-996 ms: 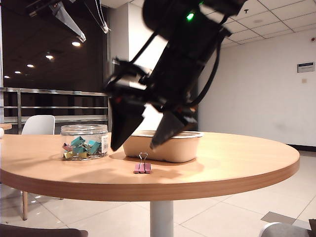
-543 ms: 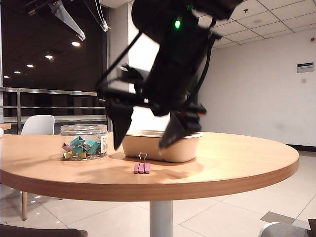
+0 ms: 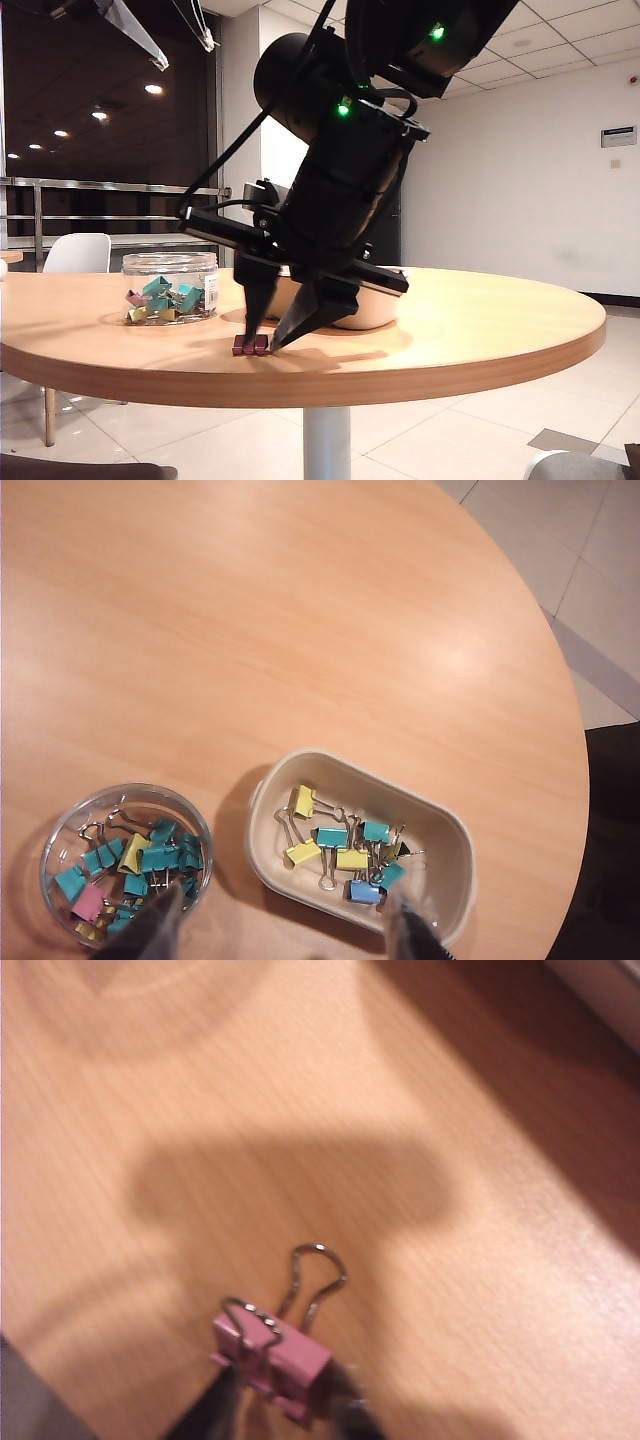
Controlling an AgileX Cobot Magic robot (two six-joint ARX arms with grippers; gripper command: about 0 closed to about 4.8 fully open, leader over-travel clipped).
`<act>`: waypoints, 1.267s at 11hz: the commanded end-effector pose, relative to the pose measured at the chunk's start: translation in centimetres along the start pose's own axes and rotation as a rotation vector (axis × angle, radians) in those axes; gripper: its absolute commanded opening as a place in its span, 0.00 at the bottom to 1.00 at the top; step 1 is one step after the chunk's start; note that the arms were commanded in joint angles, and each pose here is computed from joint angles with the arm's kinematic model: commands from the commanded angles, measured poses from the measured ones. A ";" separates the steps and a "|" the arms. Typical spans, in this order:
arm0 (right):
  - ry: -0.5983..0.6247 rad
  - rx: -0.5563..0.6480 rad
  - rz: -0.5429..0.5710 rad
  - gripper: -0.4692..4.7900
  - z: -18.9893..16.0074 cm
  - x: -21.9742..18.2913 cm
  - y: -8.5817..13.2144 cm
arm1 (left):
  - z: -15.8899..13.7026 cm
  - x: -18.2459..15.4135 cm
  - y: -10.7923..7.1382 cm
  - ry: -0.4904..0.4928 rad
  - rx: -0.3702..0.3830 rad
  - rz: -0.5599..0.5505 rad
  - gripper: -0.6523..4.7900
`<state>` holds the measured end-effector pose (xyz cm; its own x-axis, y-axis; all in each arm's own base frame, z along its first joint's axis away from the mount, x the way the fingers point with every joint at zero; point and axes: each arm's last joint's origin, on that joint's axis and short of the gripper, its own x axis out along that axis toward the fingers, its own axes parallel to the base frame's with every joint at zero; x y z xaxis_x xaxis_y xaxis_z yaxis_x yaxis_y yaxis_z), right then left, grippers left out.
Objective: Pick up the box filled with clips, pour some clips from it into the rectangular paper box, and then put the clip box back on the table.
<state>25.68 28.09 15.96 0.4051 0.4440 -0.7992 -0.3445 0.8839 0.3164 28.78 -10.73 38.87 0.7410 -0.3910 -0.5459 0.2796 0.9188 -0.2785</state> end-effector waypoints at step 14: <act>-0.031 -0.119 -0.052 0.29 6.9 -2.6 1.3 | 0.3 -2.0 -0.3 -0.043 0.007 -0.013 0.62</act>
<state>29.78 29.40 21.14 0.4429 0.4058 -0.7995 -0.4109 0.8844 0.2212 27.61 -10.31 39.87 0.7524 -0.3979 -0.5250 0.2881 0.9155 -0.2810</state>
